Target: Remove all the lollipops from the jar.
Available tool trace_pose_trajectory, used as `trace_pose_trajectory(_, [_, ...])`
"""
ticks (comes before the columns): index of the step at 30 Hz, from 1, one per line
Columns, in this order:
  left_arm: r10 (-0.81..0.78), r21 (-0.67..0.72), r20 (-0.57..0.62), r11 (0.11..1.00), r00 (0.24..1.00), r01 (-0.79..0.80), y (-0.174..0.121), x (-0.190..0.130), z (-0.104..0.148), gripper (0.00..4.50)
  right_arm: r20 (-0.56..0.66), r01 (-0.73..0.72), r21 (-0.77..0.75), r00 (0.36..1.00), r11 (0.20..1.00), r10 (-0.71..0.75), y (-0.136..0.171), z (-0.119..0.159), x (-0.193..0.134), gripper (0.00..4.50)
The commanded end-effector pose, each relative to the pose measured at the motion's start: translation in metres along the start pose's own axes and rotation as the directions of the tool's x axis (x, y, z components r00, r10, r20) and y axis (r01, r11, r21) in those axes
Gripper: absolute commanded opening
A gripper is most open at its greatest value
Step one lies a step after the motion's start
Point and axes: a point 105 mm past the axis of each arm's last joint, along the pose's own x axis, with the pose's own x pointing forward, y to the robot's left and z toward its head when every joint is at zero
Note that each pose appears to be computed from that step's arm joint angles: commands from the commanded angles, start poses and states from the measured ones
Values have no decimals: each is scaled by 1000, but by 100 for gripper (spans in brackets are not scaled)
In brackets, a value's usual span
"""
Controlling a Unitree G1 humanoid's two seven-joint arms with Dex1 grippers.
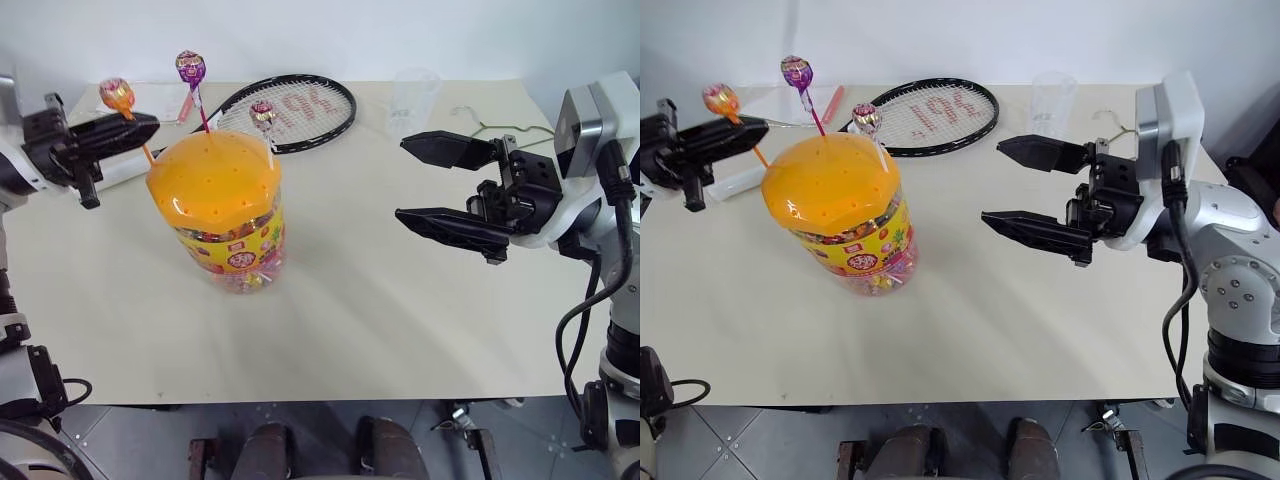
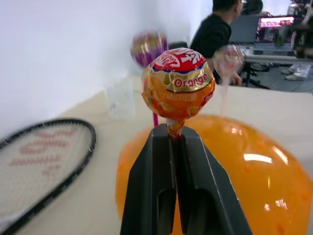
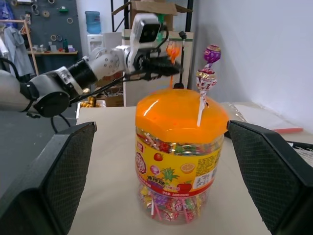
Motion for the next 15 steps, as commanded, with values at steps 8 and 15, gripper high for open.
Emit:
trace_pose_trajectory(8, [522, 22, -176, 850, 835, -527, 44, -45, 8, 6, -76, -20, -42, 997, 999, 17, -3, -2, -9, 450])
trace_pose_trajectory(15, [723, -24, -472, 562, 505, -827, 50, -129, -58, 6, -98, 8, -7, 995, 1000, -8, -14, -11, -14, 450])
